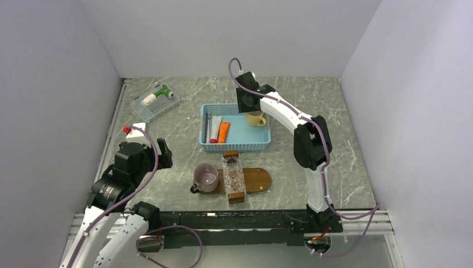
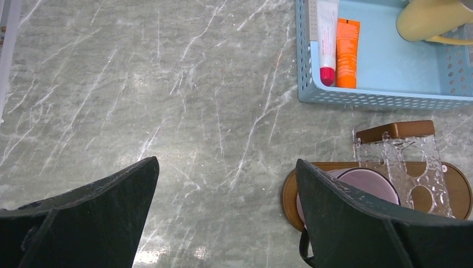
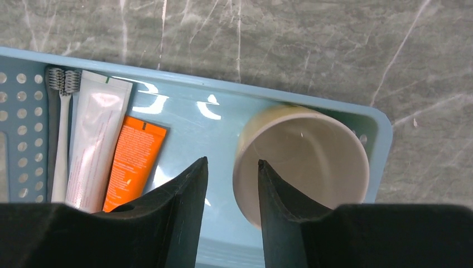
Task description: Prepare toiletry sets of a toothbrush and toothpaste on the tray
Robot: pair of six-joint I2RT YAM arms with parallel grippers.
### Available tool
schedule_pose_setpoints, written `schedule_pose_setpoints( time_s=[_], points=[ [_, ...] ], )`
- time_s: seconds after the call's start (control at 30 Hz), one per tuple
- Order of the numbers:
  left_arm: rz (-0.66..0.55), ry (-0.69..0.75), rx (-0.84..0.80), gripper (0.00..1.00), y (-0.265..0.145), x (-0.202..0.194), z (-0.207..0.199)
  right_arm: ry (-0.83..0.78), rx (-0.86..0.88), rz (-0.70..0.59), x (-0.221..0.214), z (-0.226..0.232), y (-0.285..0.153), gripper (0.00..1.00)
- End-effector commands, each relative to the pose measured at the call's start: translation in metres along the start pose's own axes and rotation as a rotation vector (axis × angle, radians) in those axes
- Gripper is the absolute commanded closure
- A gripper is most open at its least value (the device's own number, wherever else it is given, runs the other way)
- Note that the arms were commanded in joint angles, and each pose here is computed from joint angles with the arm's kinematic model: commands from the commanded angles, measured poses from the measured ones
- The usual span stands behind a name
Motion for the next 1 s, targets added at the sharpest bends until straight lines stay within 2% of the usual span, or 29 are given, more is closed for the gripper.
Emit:
schedule_pose_setpoints(
  time_s=[0.0,0.23,0.63,0.8,0.97],
  points=[
    [-0.025,0.002,-0.016,0.0,0.002,0.007,-0.004,-0.009,0.004,-0.016,0.013,0.0,0.0,0.61],
    [-0.023,0.0,-0.014,0.01,0.002,0.007,-0.003,-0.021,-0.015,0.003,0.011,-0.002,0.003,0.68],
    [-0.033,-0.006,-0.013,0.01,0.001,0.008,-0.002,-0.01,-0.034,0.012,0.01,-0.006,-0.002,1.0],
    [-0.036,-0.008,-0.012,0.01,0.0,0.009,-0.002,0.005,-0.03,-0.021,0.019,-0.007,-0.016,1.0],
    [-0.037,-0.01,-0.009,0.01,0.0,0.009,-0.002,0.026,-0.002,-0.109,0.033,-0.009,-0.048,1.0]
  ],
)
Point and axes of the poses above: each gripper's point midway between its finger pads, its own y axis out along the fingers, its own z axis along the line the jaws close on, x = y × z, the point moved 3 cm from there along -y, back along the fingers, and after that the axes turned 8 degrees about -y, right-handed, at the moved point
